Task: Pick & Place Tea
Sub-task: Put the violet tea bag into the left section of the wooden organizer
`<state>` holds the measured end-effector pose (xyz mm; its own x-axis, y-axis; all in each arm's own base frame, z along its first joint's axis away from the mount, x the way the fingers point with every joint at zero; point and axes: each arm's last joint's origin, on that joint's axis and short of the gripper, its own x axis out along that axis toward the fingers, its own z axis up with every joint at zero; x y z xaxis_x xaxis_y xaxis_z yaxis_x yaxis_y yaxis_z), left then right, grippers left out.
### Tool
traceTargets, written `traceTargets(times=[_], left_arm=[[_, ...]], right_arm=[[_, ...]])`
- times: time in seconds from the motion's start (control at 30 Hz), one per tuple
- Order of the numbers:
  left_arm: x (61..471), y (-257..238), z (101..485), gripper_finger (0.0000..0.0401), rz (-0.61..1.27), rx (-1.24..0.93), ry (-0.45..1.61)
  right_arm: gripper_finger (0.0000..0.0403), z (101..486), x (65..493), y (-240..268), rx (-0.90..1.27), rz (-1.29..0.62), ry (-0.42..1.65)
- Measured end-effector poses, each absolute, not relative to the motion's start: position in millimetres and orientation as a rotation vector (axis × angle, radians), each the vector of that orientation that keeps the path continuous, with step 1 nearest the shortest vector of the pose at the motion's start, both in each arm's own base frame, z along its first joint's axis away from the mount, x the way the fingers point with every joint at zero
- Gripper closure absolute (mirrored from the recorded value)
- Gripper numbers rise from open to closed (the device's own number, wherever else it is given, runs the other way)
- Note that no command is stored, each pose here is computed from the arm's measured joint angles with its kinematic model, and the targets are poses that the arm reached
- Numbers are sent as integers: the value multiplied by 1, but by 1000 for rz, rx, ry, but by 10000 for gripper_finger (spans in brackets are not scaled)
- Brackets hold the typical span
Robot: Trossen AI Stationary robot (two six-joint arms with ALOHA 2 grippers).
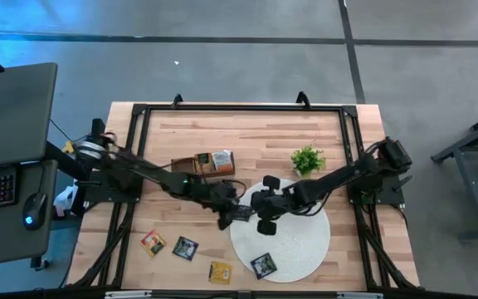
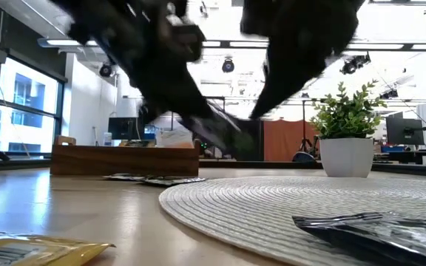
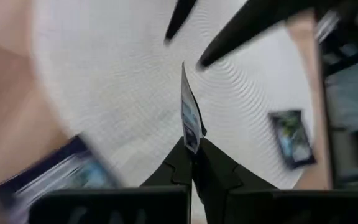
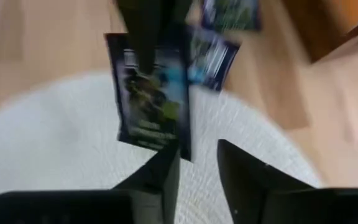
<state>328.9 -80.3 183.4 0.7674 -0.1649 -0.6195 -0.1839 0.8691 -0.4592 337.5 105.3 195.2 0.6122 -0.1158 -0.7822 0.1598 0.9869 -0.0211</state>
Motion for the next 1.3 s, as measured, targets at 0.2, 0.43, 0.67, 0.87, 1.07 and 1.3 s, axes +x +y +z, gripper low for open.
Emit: traceTargets(times=[0.2, 0.43, 0.67, 0.87, 1.07, 1.3], left_arm=[[266, -91, 233, 399, 267, -319, 718], [178, -107, 286, 400, 381, -195, 504], [136, -109, 258, 400, 444, -142, 287], [134, -105, 245, 400, 494, -132, 207], [136, -106, 244, 401, 491, -146, 195], [136, -106, 246, 400, 510, -152, 172]], right_arm=[[252, 244, 334, 101, 91, -207, 636], [249, 266, 352, 95, 29, -138, 388], [264, 248, 398, 50, 116, -42, 145], [265, 221, 421, 0, 227, 63, 28], [265, 212, 442, -23, 213, 159, -20], [266, 223, 460, -20, 173, 278, -1]])
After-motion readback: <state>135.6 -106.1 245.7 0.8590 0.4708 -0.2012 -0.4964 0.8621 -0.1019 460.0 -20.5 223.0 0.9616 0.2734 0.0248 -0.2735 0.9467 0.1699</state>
